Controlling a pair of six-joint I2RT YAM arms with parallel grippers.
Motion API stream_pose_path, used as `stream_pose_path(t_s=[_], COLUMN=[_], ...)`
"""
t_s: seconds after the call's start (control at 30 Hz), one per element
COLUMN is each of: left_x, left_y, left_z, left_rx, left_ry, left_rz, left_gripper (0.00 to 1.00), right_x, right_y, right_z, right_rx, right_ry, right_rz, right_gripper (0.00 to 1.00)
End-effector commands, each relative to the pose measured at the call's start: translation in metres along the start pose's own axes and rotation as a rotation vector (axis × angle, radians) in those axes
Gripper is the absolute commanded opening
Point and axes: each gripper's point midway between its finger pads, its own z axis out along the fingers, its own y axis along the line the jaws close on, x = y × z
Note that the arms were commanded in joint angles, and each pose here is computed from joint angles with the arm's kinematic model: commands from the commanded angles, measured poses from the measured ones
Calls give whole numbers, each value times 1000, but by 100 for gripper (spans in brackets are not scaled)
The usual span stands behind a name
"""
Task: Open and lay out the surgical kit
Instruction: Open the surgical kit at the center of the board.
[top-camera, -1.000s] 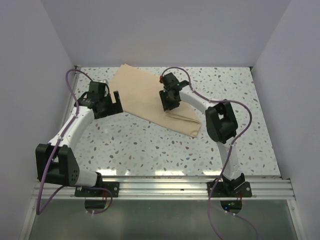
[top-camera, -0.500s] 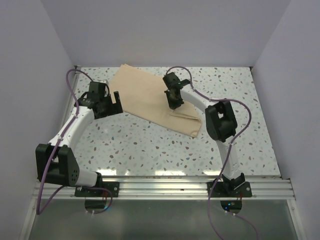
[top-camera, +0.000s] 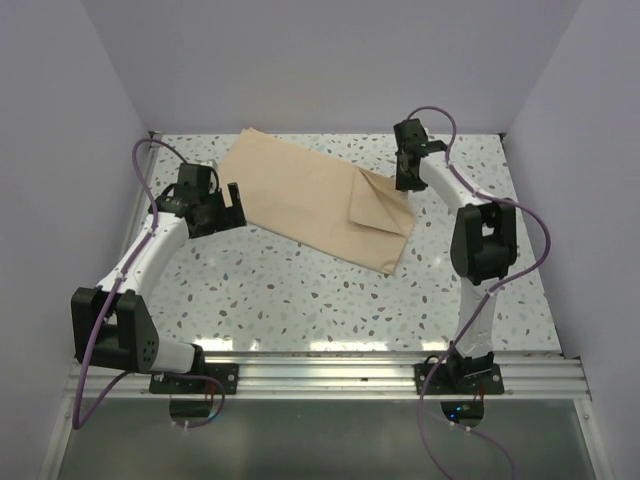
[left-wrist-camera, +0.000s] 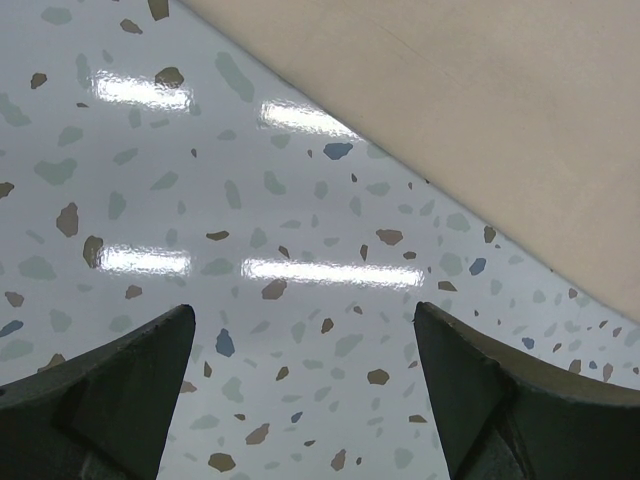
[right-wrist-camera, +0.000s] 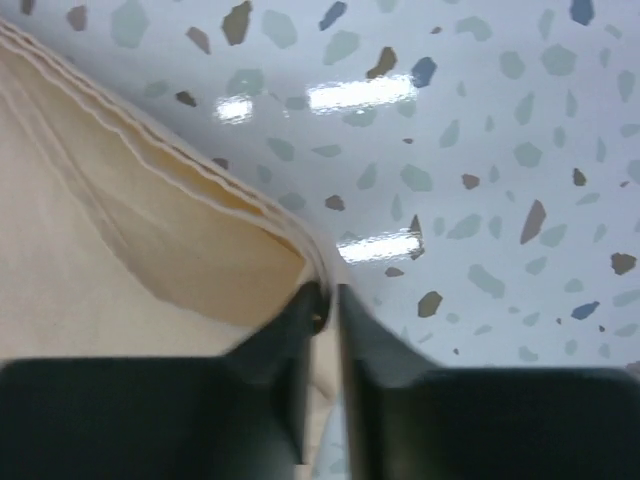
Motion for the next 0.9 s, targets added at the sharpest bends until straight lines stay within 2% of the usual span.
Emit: stream_pose_path(t_s=[0.0,0.03,0.07,0.23,0.43,0.47,0.5,0.57,0.63,0.7,0.87], left_x=[-12,-12,-13,-8,-3,-3,-5,-4,-4,-5,-4], left_y=[-5,-4,-3,2,2,1,1,1,1,0,-3], left_z=[-13,-14,-15,-18,-15,-15,-14,-13,-11,-9,-6], left_rx=[25,23,17,0,4,7,6,7,4,8,21], left_ry=[-35,-37,-41,-34,-25,-25,-29,-23,-20,-20,-16], left_rz=[2,4,7,17,9,9,5,6,3,-4,-23], left_gripper=[95,95,95,95,95,95,95,95,95,95,95], right_x=[-9,-10,-10,-25,-45,-54,-45,-63,-59,-52,-10], right_y=[-17,-28,-38,-53,-35,-36,-28,-16,14,33,87], right_z=[1,4,6,-8,-40,-58,-58,-84,-92,-96,-77], right_rx=[101,156,184,209,56,29,-24,-131,-300,-376,-466], right_ry=[-23,-20,-11,-60,-170,-217,-210,-311,-336,-325,-175], right_rz=[2,17,28,77,122,141,136,154,113,79,-44], right_gripper=[56,89,98,98,98,99,98,99,99,98,98])
